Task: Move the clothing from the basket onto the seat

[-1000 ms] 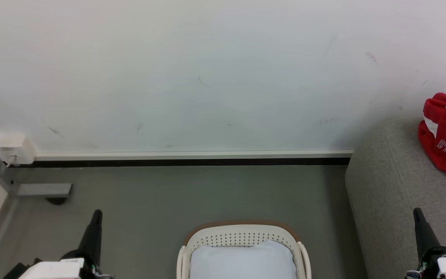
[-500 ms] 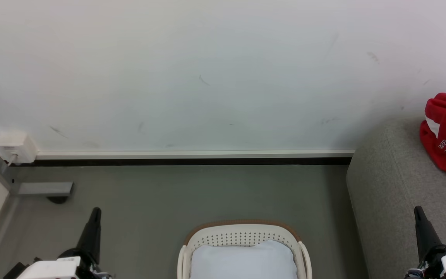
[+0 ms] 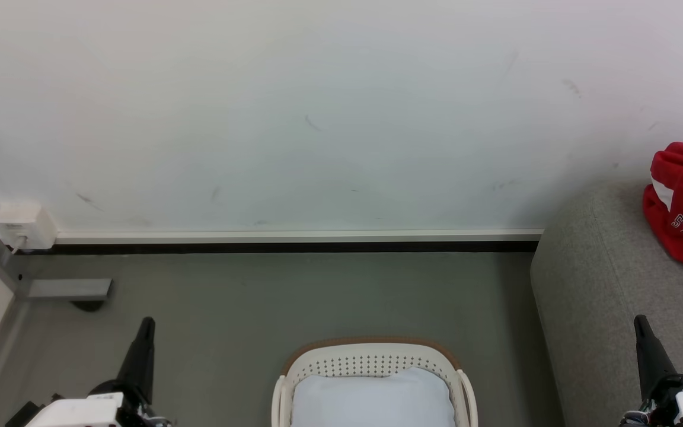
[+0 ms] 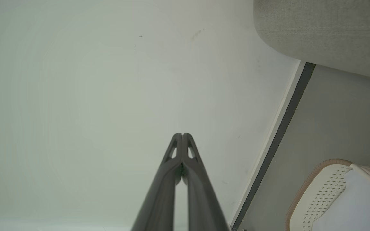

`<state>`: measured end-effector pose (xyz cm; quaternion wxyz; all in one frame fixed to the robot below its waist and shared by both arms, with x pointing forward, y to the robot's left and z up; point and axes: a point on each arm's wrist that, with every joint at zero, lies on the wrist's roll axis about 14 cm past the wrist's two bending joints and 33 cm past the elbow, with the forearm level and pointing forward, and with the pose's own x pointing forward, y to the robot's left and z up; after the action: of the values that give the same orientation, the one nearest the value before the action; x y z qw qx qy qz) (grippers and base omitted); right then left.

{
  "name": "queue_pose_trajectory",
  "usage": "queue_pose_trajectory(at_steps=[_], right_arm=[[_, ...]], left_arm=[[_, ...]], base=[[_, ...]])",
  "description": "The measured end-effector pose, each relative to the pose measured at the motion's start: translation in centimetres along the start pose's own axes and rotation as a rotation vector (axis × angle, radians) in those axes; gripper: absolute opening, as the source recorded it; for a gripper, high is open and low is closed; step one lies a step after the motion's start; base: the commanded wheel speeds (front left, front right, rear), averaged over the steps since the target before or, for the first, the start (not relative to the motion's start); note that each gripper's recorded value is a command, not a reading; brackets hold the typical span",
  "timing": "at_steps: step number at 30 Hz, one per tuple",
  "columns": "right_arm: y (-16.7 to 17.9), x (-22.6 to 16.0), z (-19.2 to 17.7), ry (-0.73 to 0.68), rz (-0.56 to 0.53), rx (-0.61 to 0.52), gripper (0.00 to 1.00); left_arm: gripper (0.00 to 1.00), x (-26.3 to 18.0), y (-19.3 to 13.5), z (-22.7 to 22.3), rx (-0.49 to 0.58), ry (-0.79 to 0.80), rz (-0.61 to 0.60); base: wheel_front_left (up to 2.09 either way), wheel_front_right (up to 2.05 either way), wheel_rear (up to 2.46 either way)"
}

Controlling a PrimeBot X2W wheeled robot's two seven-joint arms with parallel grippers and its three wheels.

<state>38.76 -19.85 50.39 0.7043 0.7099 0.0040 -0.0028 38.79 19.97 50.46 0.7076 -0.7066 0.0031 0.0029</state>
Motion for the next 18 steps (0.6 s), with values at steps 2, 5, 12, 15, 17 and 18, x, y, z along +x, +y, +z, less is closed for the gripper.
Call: queue_pose_trajectory(at_steps=[2, 5, 12, 15, 17, 18], right_arm=[[0.0, 0.0, 0.01, 0.0, 0.0, 0.0, 0.0], [0.0, 0.0, 0.01, 0.0, 0.0, 0.0, 0.0], [0.01, 0.0, 0.01, 0.0, 0.0, 0.0, 0.0], [0.0, 0.0, 0.01, 0.0, 0.0, 0.0, 0.0], [0.0, 0.0, 0.01, 0.0, 0.0, 0.0, 0.0], [0.01, 0.0, 0.01, 0.0, 0.0, 0.0, 0.0]], left_arm=[[0.0, 0.0, 0.0, 0.0, 0.0, 0.0, 0.0], [0.0, 0.0, 0.0, 0.0, 0.0, 0.0, 0.0], [0.0, 0.0, 0.0, 0.0, 0.0, 0.0, 0.0], [0.0, 0.0, 0.0, 0.0, 0.0, 0.0, 0.0], [0.0, 0.0, 0.0, 0.0, 0.0, 0.0, 0.0], [0.0, 0.0, 0.0, 0.0, 0.0, 0.0, 0.0]], base=[[0.0, 0.0, 0.0], [0.0, 0.0, 0.0], [0.0, 0.0, 0.0], [0.0, 0.0, 0.0], [0.0, 0.0, 0.0], [0.0, 0.0, 0.0]])
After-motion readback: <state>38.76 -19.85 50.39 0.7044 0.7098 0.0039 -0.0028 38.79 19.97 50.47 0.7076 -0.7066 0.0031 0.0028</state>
